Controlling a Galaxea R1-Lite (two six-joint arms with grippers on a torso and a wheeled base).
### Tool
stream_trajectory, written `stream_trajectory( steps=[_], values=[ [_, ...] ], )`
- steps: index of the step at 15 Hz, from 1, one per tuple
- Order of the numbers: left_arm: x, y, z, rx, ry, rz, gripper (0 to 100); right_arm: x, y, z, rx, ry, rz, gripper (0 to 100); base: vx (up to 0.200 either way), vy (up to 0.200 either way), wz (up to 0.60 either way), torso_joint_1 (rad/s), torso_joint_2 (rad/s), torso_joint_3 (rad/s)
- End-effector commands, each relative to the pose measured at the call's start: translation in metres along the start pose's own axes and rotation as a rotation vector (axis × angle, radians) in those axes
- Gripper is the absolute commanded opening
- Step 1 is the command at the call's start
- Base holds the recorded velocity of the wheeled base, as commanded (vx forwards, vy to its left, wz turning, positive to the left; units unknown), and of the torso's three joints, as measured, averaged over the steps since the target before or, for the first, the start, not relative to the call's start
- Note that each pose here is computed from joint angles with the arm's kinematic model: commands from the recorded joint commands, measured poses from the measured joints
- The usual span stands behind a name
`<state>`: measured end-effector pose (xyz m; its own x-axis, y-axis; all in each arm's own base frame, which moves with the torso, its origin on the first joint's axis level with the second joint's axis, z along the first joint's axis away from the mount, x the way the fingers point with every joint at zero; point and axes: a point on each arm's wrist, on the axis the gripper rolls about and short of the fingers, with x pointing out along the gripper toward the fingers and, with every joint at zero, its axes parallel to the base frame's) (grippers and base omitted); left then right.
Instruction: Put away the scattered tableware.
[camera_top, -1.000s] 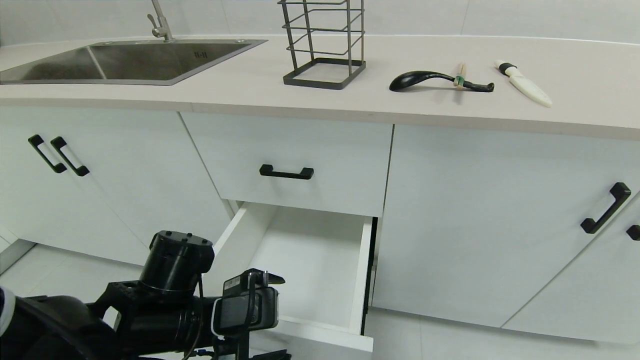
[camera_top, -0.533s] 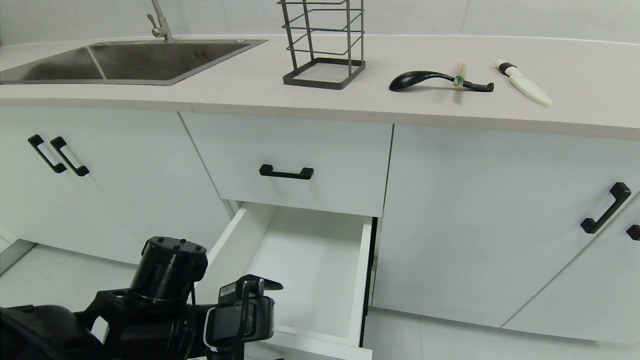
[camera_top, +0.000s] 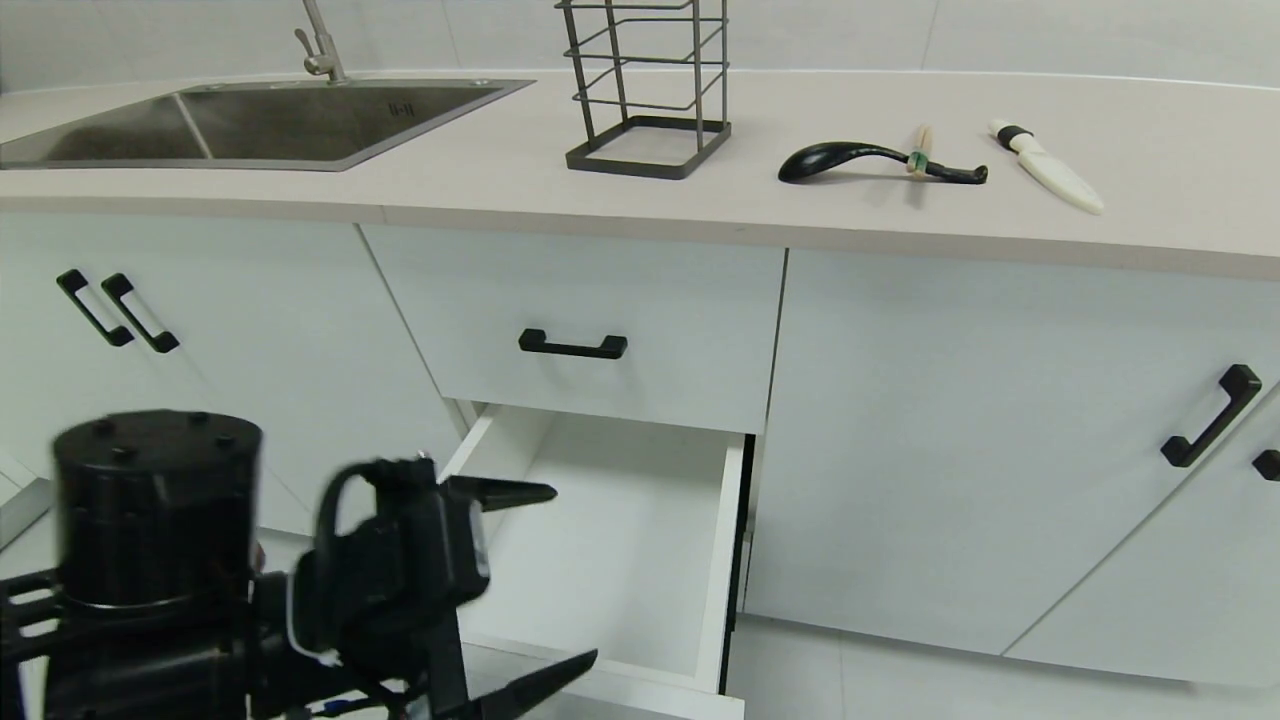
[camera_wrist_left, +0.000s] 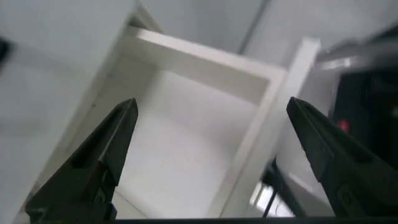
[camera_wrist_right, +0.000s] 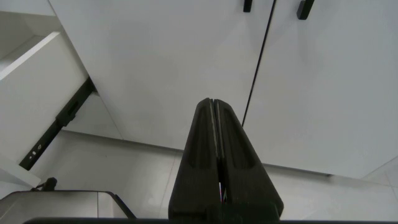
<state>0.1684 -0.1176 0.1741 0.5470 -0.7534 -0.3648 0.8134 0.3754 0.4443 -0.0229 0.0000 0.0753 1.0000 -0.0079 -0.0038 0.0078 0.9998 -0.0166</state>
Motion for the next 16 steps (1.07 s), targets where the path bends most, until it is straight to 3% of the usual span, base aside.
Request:
stream_trajectory(
  steps=[1, 2, 3, 4, 5, 6, 8, 9, 10, 11, 13, 16],
  values=[
    [-0.047, 0.018, 0.039, -0.083, -0.173, 0.203, 100, 0.000, 0.000, 0.000, 0.000, 0.002, 0.000, 0, 0.000, 0.000, 0.00, 0.000, 0.00, 0.000],
    [-0.056, 0.021, 0.043, -0.118, -0.198, 0.236, 100, 0.000, 0.000, 0.000, 0.000, 0.002, 0.000, 0, 0.000, 0.000, 0.00, 0.000, 0.00, 0.000],
    [-0.086, 0.024, 0.048, -0.230, -0.267, 0.327, 100, 0.000, 0.000, 0.000, 0.000, 0.001, 0.000, 0, 0.000, 0.000, 0.00, 0.000, 0.00, 0.000],
    [-0.108, 0.020, 0.050, -0.307, -0.320, 0.380, 100, 0.000, 0.000, 0.000, 0.000, 0.001, 0.000, 0, 0.000, 0.000, 0.00, 0.000, 0.00, 0.000],
    [-0.124, 0.015, 0.050, -0.375, -0.365, 0.420, 100, 0.000, 0.000, 0.000, 0.000, 0.001, 0.000, 0, 0.000, 0.000, 0.00, 0.000, 0.00, 0.000],
    [-0.138, 0.010, 0.051, -0.410, -0.400, 0.463, 100, 0.000, 0.000, 0.000, 0.000, 0.001, 0.000, 0, 0.000, 0.000, 0.00, 0.000, 0.00, 0.000],
    [-0.152, -0.003, 0.046, -0.392, -0.423, 0.514, 100, 0.000, 0.000, 0.000, 0.000, 0.001, 0.000, 0, 0.000, 0.000, 0.00, 0.000, 0.00, 0.000],
    [-0.152, -0.003, 0.046, -0.392, -0.423, 0.514, 100, 0.000, 0.000, 0.000, 0.000, 0.001, 0.000, 0, 0.000, 0.000, 0.00, 0.000, 0.00, 0.000],
    [-0.170, -0.040, 0.019, -0.376, -0.417, 0.621, 100, 0.000, 0.000, 0.000, 0.000, 0.001, 0.000, 0, 0.000, 0.000, 0.00, 0.000, 0.00, 0.000],
    [-0.172, -0.059, 0.001, -0.390, -0.391, 0.677, 100, 0.000, 0.000, 0.000, -0.005, 0.001, 0.002, 0, 0.000, 0.000, 0.00, 0.000, 0.00, 0.000],
    [-0.168, -0.079, -0.026, -0.406, -0.312, 0.762, 100, 0.000, 0.000, 0.000, -0.005, 0.002, 0.005, 0, 0.000, 0.000, 0.00, 0.000, 0.00, 0.000],
    [-0.162, -0.117, -0.070, -0.470, -0.191, 0.774, 100, 0.000, 0.000, 0.000, -0.002, 0.001, 0.002, 0, 0.000, 0.000, 0.00, 0.000, 0.00, 0.000]
  ],
)
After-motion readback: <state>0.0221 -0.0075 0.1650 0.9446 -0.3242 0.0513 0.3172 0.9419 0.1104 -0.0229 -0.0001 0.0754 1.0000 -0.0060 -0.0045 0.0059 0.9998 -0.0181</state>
